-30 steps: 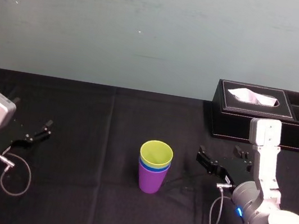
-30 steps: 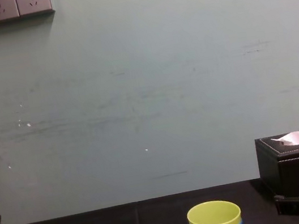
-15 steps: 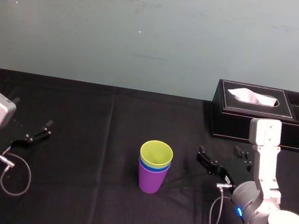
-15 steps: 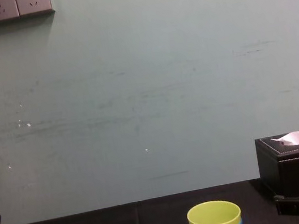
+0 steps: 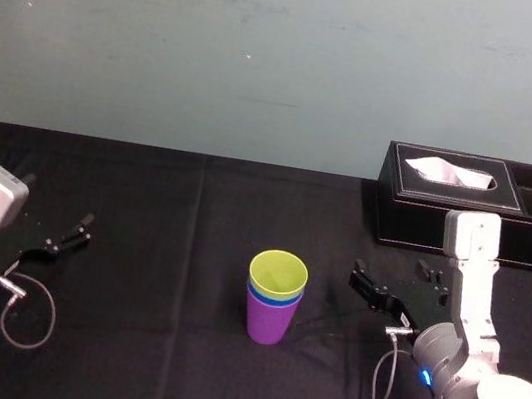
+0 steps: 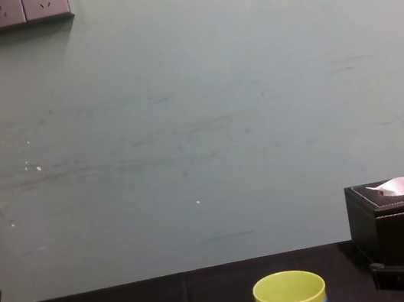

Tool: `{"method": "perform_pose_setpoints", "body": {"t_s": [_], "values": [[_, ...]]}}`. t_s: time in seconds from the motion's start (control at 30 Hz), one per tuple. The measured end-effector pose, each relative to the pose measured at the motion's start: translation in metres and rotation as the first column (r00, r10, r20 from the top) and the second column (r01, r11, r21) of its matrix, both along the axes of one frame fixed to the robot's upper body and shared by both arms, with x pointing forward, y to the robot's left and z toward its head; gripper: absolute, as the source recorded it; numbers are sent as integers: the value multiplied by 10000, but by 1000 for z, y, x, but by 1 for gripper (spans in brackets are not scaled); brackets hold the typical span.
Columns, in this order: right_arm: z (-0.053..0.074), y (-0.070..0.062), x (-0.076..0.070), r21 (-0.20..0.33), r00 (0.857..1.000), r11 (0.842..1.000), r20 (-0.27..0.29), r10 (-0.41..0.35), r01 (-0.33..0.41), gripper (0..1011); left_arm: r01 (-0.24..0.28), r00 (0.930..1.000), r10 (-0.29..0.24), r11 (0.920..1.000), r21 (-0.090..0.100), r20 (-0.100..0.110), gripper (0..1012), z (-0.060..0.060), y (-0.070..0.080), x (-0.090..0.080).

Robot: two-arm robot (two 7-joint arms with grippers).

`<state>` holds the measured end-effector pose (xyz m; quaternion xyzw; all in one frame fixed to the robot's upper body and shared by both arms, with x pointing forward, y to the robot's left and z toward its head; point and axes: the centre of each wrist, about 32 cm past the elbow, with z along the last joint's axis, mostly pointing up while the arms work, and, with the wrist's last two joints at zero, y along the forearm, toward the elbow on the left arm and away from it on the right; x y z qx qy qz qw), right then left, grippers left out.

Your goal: Stack the three plastic cups sequentially using one hand.

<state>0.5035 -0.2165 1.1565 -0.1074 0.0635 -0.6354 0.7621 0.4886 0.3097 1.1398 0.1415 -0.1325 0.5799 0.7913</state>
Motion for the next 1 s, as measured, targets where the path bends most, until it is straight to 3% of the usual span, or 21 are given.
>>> {"method": "perform_pose_setpoints", "body": {"t_s": [1.0], "values": [[0,0,0,0,10000,10000,0,0,0,1000,0,10000,0,10000,-1,0,1000,0,0,0]]}}
